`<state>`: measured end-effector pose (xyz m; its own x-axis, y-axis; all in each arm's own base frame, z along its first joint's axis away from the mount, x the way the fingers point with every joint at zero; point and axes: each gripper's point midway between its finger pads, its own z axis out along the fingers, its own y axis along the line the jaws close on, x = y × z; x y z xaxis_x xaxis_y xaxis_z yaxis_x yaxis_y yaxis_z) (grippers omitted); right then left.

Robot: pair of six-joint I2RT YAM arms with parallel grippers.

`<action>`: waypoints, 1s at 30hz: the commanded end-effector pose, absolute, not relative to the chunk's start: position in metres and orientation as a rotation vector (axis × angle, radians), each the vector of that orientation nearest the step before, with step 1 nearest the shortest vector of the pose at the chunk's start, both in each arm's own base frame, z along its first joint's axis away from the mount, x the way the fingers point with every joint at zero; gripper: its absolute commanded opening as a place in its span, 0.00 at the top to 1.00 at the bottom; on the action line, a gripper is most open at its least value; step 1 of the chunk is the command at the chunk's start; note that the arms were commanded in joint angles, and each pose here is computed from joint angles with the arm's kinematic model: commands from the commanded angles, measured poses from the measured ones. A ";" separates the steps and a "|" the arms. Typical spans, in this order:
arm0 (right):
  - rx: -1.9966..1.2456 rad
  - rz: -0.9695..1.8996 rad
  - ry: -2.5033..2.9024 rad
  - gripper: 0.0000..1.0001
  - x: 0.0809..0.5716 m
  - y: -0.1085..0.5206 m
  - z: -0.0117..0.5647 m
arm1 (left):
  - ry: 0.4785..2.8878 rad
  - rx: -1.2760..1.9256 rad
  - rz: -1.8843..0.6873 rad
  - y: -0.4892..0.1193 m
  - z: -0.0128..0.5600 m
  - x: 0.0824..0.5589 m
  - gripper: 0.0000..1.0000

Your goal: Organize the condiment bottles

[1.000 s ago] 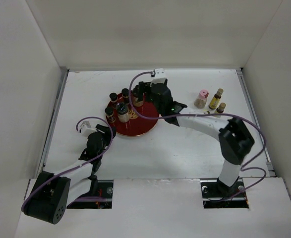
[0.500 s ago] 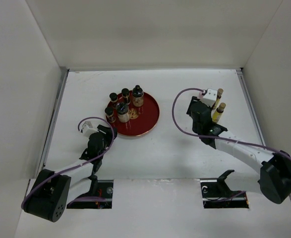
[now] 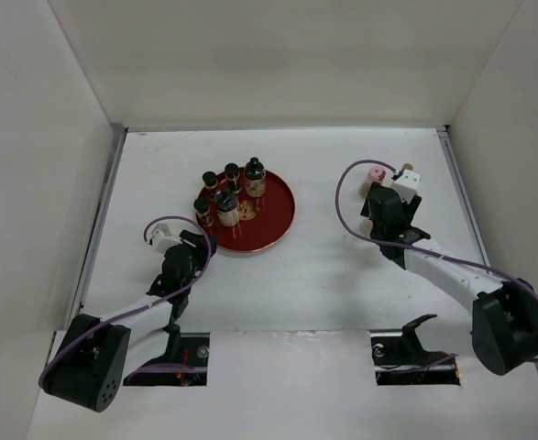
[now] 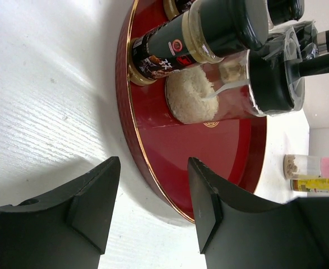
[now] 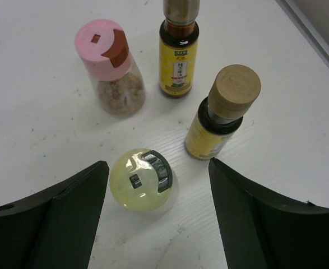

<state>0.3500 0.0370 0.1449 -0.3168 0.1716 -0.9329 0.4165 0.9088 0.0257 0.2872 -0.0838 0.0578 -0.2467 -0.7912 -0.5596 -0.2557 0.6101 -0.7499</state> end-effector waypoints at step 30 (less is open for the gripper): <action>0.131 0.320 1.720 0.55 0.392 0.246 0.234 | 1.754 -0.821 -0.679 -0.089 0.070 0.294 0.50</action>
